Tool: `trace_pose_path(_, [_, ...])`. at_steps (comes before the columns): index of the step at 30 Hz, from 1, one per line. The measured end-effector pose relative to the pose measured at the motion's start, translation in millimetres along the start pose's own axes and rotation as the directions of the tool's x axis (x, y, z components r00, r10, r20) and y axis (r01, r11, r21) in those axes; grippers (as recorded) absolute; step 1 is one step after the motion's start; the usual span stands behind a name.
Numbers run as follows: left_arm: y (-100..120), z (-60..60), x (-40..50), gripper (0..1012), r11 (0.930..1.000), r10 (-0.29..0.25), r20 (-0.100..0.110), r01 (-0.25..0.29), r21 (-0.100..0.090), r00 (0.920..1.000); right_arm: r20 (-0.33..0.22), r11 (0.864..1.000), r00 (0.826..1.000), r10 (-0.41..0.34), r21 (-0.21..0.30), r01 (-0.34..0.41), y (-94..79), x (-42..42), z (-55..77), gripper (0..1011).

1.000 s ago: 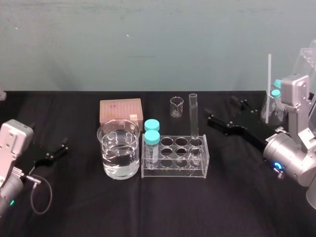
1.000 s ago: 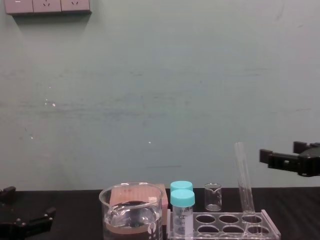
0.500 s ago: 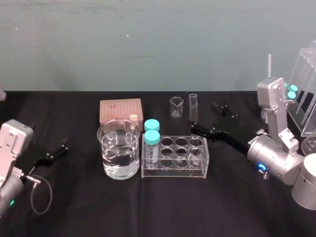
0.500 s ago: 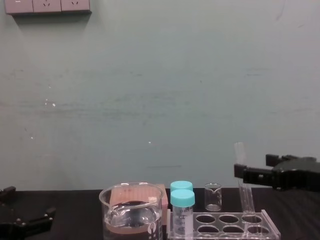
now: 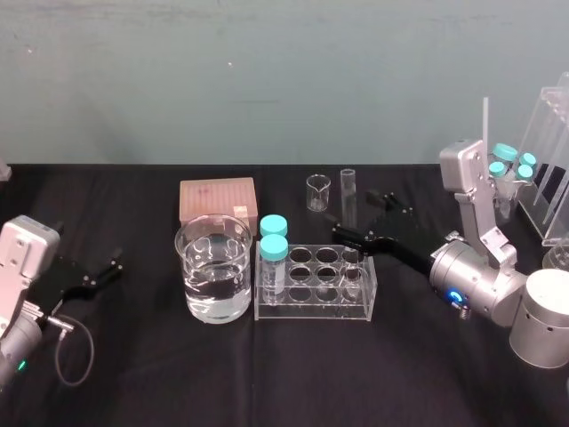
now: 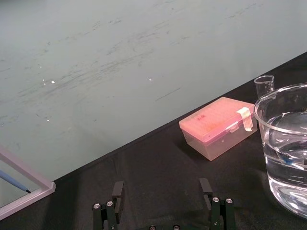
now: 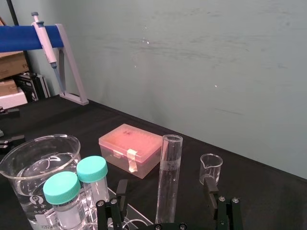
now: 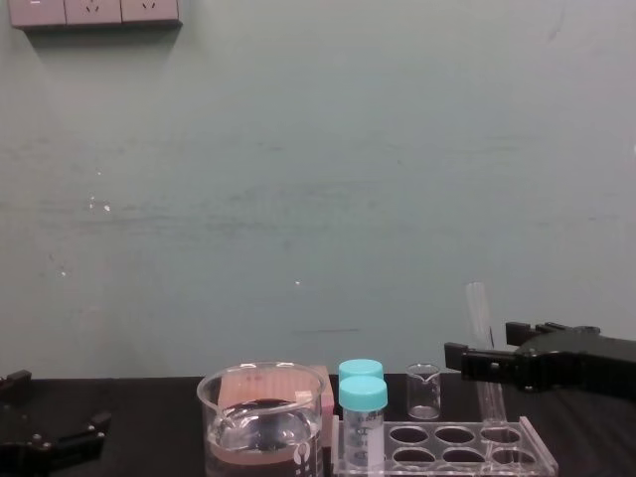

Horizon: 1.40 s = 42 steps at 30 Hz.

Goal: Hold the test tube with one hand and immerse one end into the beaker, then return it to the test tube rack.

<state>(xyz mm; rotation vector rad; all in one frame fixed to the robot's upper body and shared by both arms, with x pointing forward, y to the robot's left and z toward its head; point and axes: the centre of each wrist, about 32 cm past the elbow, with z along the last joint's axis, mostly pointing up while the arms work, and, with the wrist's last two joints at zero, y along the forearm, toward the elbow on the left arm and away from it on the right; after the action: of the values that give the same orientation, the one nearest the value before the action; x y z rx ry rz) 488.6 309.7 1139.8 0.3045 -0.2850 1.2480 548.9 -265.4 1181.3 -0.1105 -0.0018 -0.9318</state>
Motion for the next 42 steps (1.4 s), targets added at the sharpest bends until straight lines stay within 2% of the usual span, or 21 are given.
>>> trace_pose_path(17, [0, 0.0, 0.0, 1000, 1.0, 0.0, 0.0, 0.0, 0.0, 1.0, 0.011, 1.0, 1.0, 0.004, -0.018, -0.004, 11.1, 3.6, 0.2, 1000])
trace_pose_path(29, [0, 0.0, 0.0, 1000, 1.0, 0.0, 0.0, 0.0, 0.0, 1.0, 0.019, 1.0, 1.0, 0.008, -0.02, -0.008, 11.5, 3.8, 0.9, 1000])
trace_pose_path(32, [0, 0.0, 0.0, 1000, 1.0, 0.0, 0.0, 0.0, 0.0, 1.0, 0.018, 1.0, 1.0, 0.008, -0.02, -0.008, 11.4, 3.8, 0.8, 964])
trace_pose_path(42, [0, 0.0, 0.0, 1000, 1.0, 0.0, 0.0, 0.0, 0.0, 1.0, 0.016, 1.0, 1.0, 0.007, -0.019, -0.007, 11.2, 3.8, 0.7, 695])
